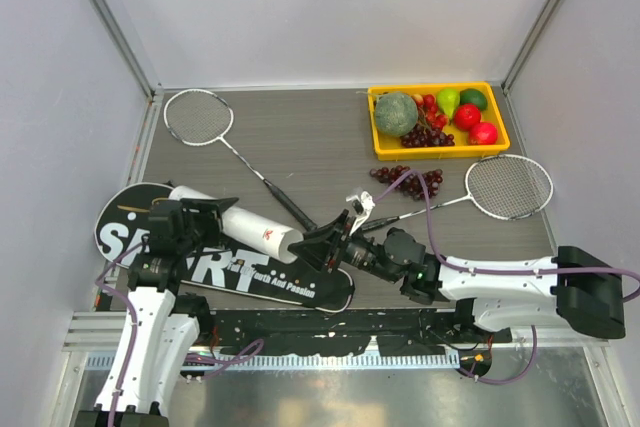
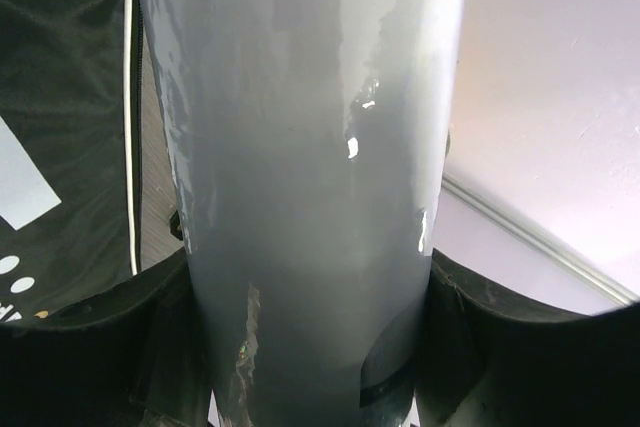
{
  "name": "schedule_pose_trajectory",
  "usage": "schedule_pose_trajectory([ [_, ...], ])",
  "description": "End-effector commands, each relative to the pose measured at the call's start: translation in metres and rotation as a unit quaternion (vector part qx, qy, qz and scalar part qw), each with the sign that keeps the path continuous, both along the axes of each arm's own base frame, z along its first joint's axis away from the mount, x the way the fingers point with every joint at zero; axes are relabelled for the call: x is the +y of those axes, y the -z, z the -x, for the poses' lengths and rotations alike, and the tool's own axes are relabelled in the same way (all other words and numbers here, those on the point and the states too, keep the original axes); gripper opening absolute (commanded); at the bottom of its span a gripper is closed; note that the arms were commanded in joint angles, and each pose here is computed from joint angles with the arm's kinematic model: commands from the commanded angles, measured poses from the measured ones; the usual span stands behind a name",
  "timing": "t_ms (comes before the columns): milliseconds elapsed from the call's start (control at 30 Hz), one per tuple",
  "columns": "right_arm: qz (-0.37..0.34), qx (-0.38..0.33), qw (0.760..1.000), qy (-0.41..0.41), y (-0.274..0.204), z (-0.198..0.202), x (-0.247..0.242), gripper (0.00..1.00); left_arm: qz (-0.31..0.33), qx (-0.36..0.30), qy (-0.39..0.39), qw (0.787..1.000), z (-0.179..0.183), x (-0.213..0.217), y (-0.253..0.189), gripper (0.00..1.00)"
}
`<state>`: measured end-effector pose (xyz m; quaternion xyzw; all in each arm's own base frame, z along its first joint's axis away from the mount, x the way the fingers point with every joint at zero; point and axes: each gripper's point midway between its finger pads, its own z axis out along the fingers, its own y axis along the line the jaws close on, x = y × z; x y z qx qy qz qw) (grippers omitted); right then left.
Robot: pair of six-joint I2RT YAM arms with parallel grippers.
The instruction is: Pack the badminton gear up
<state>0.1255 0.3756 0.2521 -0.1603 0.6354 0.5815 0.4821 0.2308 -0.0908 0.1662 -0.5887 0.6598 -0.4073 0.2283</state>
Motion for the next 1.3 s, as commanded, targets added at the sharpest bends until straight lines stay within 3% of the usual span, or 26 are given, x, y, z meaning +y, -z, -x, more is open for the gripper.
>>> schedule_pose_trajectory([
  [0,0.060,0.022,0.997,0.036,0.022,-0.011,-0.010,0.45,0.032,-0.077,0.092,0.992,0.010,-0.033,-0.052,0.00],
  [100,0.052,0.019,0.997,0.047,0.011,-0.009,-0.026,0.46,0.027,-0.083,0.088,0.992,0.007,-0.031,-0.055,0.00],
  [300,0.044,0.013,0.996,0.081,0.006,-0.008,-0.069,0.61,-0.031,-0.100,0.077,0.992,-0.002,-0.020,-0.066,0.00],
  [433,0.034,0.002,0.993,0.115,-0.005,-0.010,-0.100,0.77,-0.061,-0.108,0.075,0.989,-0.010,-0.015,-0.077,0.00],
  [533,0.033,-0.007,0.989,0.144,-0.010,-0.014,-0.119,0.94,-0.103,-0.123,0.072,0.984,-0.021,-0.009,-0.087,0.00],
  [600,0.037,-0.003,0.985,0.169,-0.008,-0.018,-0.133,0.98,-0.129,-0.126,0.071,0.981,-0.032,-0.006,-0.091,0.00],
  [800,0.027,0.001,0.980,0.195,-0.008,-0.020,-0.154,0.96,-0.201,-0.138,0.085,0.966,-0.067,-0.009,-0.106,0.00],
  [967,0.032,0.001,0.978,0.206,-0.011,-0.021,-0.164,0.95,-0.175,-0.098,0.101,0.975,-0.095,-0.031,-0.085,0.00],
  [1133,0.044,-0.001,0.978,0.202,-0.012,-0.019,-0.167,0.95,-0.188,-0.082,0.121,0.971,-0.131,-0.061,-0.070,0.00],
  [1267,0.048,0.000,0.978,0.202,-0.010,-0.018,-0.167,0.95,-0.205,-0.029,0.124,0.970,-0.166,-0.079,-0.032,0.00],
])
